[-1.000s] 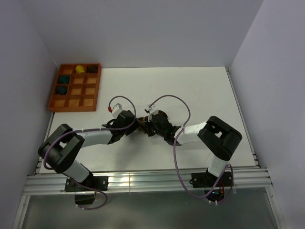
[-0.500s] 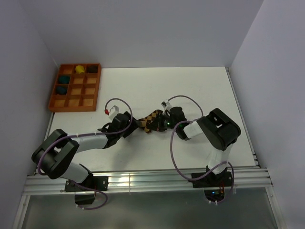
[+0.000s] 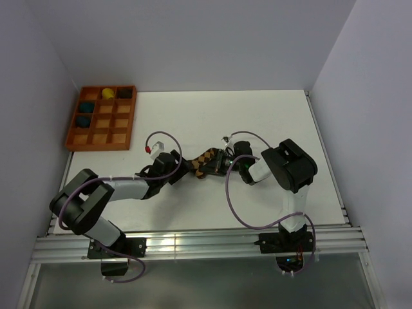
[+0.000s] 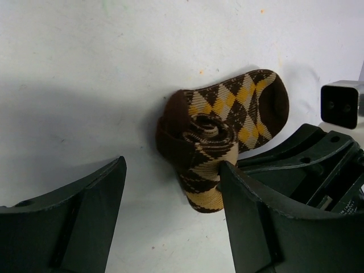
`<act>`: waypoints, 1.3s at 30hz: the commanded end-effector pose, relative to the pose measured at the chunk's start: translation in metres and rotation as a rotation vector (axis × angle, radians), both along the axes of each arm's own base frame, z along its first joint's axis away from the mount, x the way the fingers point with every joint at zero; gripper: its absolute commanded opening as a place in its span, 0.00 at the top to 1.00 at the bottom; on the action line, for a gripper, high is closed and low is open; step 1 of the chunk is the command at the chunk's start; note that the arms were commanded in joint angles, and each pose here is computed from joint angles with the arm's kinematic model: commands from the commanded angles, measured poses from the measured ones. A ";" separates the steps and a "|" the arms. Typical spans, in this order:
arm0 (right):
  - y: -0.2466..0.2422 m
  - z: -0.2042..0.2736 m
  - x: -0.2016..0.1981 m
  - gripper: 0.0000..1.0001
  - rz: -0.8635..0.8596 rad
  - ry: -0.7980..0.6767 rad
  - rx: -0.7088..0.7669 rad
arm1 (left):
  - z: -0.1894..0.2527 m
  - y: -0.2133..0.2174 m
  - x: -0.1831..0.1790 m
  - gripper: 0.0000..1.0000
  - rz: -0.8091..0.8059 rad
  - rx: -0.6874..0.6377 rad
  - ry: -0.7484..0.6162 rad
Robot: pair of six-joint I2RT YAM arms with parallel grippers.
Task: Roll the socks
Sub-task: Roll the sock at the center of the board.
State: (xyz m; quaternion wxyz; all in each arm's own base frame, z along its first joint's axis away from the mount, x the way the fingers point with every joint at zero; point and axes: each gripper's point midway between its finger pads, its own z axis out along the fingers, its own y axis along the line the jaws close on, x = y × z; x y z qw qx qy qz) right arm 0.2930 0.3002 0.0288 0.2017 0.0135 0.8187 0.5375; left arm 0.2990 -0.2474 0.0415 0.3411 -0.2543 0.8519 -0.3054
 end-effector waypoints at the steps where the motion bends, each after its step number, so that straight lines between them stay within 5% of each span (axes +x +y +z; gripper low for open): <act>1: -0.013 -0.039 -0.018 1.00 0.011 0.141 -0.137 | 0.013 -0.014 0.015 0.28 -0.031 -0.021 -0.054; 15: -0.014 -0.049 -0.018 1.00 0.014 0.162 -0.156 | -0.025 -0.018 0.021 0.40 -0.046 0.050 0.007; 20: -0.018 -0.046 -0.015 1.00 0.011 0.118 -0.191 | -0.040 -0.014 0.018 0.54 -0.037 0.082 0.050; 26: -0.021 -0.019 -0.006 0.75 0.010 -0.017 -0.243 | -0.052 -0.010 0.011 0.79 -0.047 0.118 0.085; 31: -0.026 0.000 -0.001 0.59 0.005 -0.152 -0.365 | -0.054 -0.004 0.008 0.85 -0.045 0.151 0.102; 39: -0.035 0.034 0.012 0.51 -0.088 -0.504 -0.645 | -0.052 -0.002 0.007 0.85 -0.050 0.172 0.116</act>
